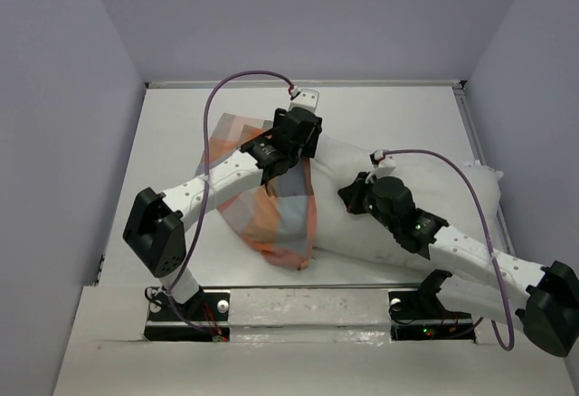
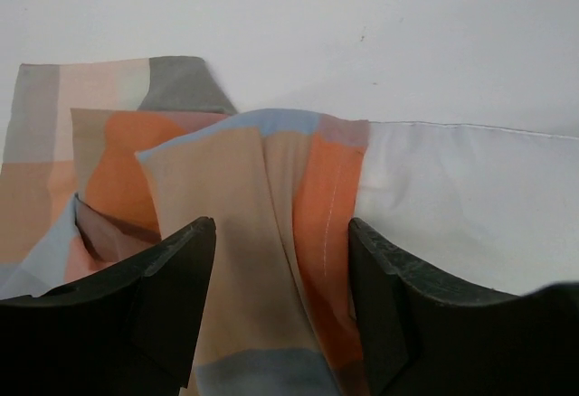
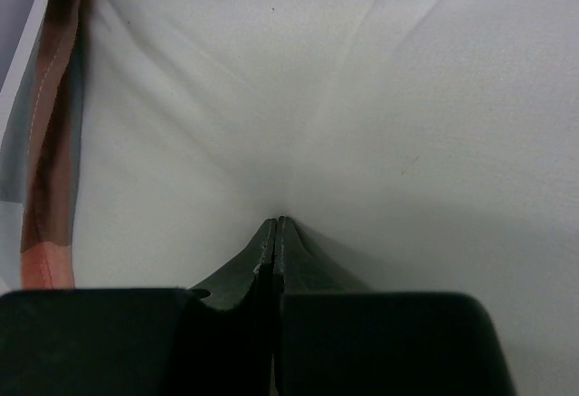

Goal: Put the pillow into the pillowcase

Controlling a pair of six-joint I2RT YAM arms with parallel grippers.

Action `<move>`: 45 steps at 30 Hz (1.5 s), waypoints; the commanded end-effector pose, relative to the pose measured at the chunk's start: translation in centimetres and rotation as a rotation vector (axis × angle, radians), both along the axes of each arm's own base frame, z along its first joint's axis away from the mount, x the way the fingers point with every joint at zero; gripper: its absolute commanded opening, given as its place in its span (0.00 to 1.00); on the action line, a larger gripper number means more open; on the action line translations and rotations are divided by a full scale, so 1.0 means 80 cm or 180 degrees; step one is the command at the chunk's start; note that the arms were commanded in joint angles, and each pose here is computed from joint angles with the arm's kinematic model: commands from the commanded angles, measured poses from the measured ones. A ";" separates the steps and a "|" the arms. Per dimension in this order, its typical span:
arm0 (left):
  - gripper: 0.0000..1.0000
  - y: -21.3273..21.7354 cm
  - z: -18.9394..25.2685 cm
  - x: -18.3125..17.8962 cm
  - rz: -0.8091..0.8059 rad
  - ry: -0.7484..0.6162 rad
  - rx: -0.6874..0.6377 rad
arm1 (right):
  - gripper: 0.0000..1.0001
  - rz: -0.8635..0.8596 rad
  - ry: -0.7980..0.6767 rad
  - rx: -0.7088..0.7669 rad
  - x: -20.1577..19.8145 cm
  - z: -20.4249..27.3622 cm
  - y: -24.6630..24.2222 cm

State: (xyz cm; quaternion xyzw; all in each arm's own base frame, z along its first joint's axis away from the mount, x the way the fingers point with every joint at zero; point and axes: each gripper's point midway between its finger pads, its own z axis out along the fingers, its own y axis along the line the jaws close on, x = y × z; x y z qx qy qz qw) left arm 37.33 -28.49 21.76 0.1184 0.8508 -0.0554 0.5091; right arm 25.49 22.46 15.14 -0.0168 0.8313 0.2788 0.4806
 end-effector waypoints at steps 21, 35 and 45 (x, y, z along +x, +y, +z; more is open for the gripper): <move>0.00 -0.012 0.075 0.008 -0.0201 -0.0591 -0.0687 | 1.00 0.0446 -0.0198 -0.0623 0.082 0.100 -0.023; 0.02 -0.065 0.131 -0.024 -0.0923 -0.0636 -0.1461 | 0.00 0.2456 -0.0053 0.0704 -0.013 0.071 0.075; 0.26 -0.064 0.104 -0.026 -0.0884 -0.0434 -0.1342 | 0.00 0.2155 -0.0257 0.0696 -0.008 0.086 0.063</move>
